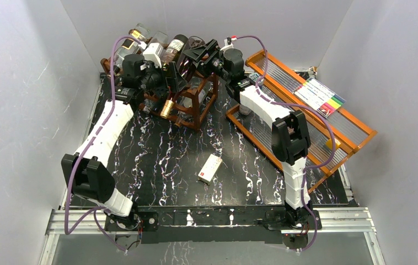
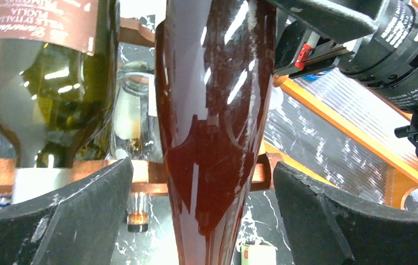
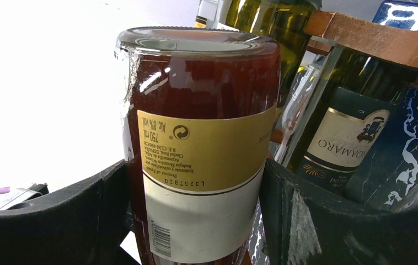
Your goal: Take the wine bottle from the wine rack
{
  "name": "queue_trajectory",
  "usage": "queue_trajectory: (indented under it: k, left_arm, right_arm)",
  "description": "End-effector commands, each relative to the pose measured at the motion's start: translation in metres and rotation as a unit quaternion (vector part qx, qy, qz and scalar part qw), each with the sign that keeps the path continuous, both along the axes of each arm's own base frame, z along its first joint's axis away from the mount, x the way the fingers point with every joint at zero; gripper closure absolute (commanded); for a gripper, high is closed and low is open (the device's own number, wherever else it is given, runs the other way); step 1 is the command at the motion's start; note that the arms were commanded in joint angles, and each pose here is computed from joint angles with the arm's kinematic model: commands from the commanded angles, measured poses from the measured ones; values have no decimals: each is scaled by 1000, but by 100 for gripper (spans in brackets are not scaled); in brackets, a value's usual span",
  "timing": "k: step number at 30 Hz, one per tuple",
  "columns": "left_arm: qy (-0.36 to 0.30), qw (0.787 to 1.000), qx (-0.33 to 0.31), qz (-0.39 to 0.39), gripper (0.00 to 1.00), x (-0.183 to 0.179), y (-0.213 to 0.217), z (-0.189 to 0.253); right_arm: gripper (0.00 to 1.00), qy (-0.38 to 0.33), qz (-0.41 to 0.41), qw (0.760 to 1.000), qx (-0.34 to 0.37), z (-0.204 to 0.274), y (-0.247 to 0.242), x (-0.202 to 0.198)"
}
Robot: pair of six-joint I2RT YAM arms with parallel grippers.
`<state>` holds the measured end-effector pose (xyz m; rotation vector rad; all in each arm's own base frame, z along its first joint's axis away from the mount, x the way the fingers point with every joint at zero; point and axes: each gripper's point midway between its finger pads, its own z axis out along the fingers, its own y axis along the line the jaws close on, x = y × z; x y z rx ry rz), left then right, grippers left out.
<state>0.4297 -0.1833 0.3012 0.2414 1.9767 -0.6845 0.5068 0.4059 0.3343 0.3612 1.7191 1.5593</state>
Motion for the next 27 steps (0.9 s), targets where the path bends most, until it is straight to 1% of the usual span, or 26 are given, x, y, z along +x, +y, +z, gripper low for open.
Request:
queue_trajectory:
  k: [1, 9, 12, 13, 15, 21, 27]
  left_arm:
    - [-17, 1000, 2, 5, 2, -13, 8, 33]
    - [-2, 1000, -10, 11, 2, -31, 11, 62]
    - [14, 999, -8, 32, 2, -38, 19, 64]
    - [21, 998, -1, 61, 2, -43, 29, 67]
    - [25, 996, 3, 87, 2, -50, 39, 70]
    - [68, 992, 1, 109, 2, -79, 49, 57]
    - [105, 992, -12, 71, 3, -100, 38, 37]
  right_arm:
    - [67, -28, -5, 998, 63, 49, -12, -5]
    - [68, -18, -7, 998, 66, 43, -17, 1]
    - [68, -14, -5, 998, 68, 39, -17, 2]
    - [68, -12, -5, 998, 68, 38, -17, 2]
    - [68, -12, -5, 998, 69, 38, -18, 2]
    - [68, -11, -3, 997, 74, 39, -18, 3]
    - [68, -11, -2, 997, 75, 40, -18, 2]
